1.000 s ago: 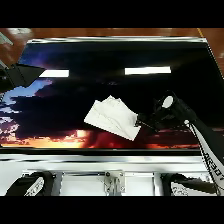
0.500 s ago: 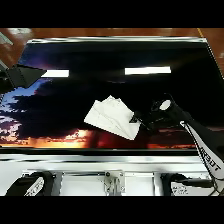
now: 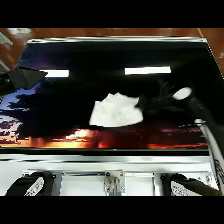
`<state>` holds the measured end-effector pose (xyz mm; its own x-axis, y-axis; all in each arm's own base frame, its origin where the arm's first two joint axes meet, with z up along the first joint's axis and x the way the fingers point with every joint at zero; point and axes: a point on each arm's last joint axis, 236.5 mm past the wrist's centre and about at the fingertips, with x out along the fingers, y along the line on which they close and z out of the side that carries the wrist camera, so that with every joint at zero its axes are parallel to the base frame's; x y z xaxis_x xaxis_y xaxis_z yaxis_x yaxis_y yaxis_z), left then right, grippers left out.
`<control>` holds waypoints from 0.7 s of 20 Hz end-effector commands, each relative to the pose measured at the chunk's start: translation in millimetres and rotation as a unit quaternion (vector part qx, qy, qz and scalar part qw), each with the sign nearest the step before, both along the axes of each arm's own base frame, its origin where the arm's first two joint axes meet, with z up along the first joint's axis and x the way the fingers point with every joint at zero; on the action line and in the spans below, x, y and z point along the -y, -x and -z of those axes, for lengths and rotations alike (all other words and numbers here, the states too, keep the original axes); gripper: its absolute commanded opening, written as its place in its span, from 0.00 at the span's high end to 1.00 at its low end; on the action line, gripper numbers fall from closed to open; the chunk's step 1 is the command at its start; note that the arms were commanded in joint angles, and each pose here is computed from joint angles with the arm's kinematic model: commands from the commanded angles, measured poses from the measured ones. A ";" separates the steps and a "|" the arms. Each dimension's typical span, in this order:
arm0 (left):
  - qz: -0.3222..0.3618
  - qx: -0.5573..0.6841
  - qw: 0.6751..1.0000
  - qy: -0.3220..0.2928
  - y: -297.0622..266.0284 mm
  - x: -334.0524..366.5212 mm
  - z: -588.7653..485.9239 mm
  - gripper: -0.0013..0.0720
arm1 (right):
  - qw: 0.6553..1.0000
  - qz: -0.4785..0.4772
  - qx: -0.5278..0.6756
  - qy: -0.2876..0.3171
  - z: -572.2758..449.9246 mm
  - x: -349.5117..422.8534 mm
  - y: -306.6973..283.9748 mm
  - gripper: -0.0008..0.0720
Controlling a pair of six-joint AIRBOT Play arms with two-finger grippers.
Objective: Fold the shirts.
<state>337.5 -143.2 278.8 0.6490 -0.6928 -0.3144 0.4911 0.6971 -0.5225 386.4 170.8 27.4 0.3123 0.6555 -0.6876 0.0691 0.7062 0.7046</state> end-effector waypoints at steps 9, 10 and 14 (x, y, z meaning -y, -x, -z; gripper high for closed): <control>-0.006 -0.055 0.998 0.006 -2.0 -1.9 48.3 0.93 | 0.968 0.153 0.021 0.197 -137.7 235.6 34.4 0.90; -0.006 -0.058 0.998 0.006 -1.9 -1.3 50.9 0.93 | 0.966 0.154 0.004 0.206 -133.1 246.2 44.7 0.90; -0.006 -0.061 0.998 0.006 -3.1 -1.5 53.6 0.93 | 0.960 0.170 0.028 0.220 -136.8 264.2 38.2 0.90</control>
